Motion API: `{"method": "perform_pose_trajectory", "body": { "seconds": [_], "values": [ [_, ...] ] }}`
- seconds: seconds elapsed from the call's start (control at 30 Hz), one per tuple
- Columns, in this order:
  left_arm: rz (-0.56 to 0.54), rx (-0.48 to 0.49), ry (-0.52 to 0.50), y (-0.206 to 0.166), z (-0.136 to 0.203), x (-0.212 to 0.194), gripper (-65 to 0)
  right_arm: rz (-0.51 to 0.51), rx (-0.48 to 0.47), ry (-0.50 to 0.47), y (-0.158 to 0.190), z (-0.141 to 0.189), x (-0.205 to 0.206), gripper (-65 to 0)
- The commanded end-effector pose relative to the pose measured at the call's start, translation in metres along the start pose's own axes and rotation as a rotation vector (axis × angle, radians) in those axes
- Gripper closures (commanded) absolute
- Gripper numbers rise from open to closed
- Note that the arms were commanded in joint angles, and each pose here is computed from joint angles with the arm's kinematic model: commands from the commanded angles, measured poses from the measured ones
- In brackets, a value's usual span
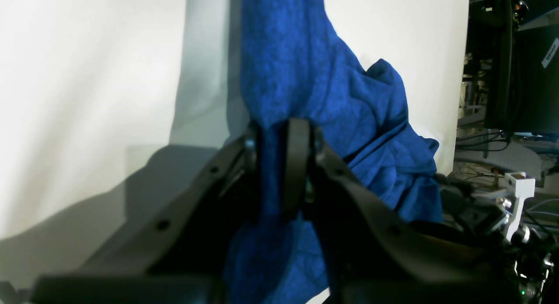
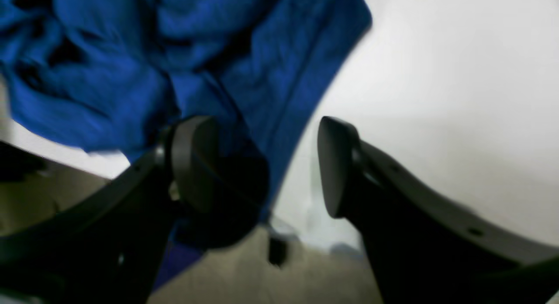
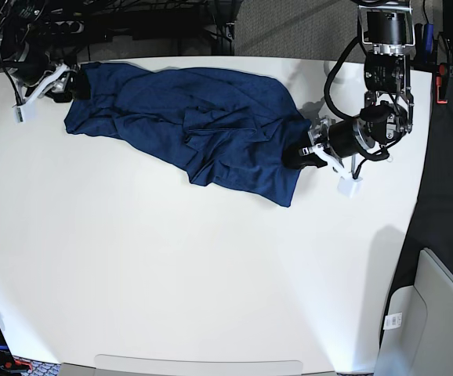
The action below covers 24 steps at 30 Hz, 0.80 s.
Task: Fold the T-shirt properly
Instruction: 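Push the shirt's end with the right gripper toward the left gripper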
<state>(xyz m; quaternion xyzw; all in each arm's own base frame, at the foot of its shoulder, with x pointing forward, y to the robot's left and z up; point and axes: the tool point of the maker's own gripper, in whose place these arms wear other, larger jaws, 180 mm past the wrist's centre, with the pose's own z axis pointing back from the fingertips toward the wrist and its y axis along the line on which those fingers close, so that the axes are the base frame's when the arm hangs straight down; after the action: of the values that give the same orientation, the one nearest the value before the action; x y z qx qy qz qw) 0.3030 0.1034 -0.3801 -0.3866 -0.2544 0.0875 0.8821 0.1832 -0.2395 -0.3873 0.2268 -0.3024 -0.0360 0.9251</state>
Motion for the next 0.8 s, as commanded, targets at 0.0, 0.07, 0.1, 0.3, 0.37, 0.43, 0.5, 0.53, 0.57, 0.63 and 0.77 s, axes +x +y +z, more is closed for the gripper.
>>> {"method": "perform_pose_trajectory", "body": {
  "seconds": [0.0, 0.07, 0.1, 0.3, 0.37, 0.43, 0.5, 0.53, 0.57, 0.63, 0.77],
  "values": [
    [-0.02, -0.026, -0.034, -0.009, 0.003, 0.014, -0.1, -0.009, -0.02, 0.052, -0.005, 0.0, -0.012, -36.4],
    [-0.02, -0.026, -0.032, -0.009, 0.003, 0.013, -0.1, -0.026, -0.01, 0.046, -0.004, -0.004, -0.012, -36.5],
    [-0.02, -0.026, -0.032, -0.009, 0.003, 0.013, -0.1, -0.036, -0.001, 0.043, -0.001, -0.006, -0.014, -36.5],
    [-0.02, -0.026, -0.032, -0.009, 0.003, 0.013, -0.1, -0.062, 0.025, 0.025, 0.01, -0.015, -0.015, -36.5],
    [-0.02, -0.026, -0.032, -0.009, 0.003, 0.013, -0.1, -0.074, 0.036, 0.02, 0.014, -0.018, -0.017, -36.5],
    [-0.02, -0.026, -0.032, -0.009, 0.003, 0.013, -0.1, -0.073, 0.054, 0.009, 0.02, -0.025, -0.012, -36.5],
    [-0.019, -0.026, -0.031, -0.009, 0.003, 0.013, -0.1, -0.06, 0.081, 0.014, 0.03, -0.032, -0.01, -36.5],
    [-0.019, -0.026, -0.031, -0.009, 0.003, 0.013, -0.1, -0.053, 0.091, 0.014, 0.033, -0.034, -0.008, -36.5],
    [-0.018, -0.027, -0.031, -0.009, 0.003, 0.013, -0.1, -0.046, 0.102, 0.017, 0.037, -0.037, -0.007, -36.5],
    [-0.018, -0.027, -0.031, -0.009, 0.003, 0.013, -0.1, -0.043, 0.125, 0.017, 0.046, -0.044, -0.006, -36.4],
    [-0.01, -0.023, -0.025, -0.006, 0.003, 0.008, -0.1, -0.03, 0.137, 0.039, 0.054, -0.052, -0.008, -36.2]
  ]
}}
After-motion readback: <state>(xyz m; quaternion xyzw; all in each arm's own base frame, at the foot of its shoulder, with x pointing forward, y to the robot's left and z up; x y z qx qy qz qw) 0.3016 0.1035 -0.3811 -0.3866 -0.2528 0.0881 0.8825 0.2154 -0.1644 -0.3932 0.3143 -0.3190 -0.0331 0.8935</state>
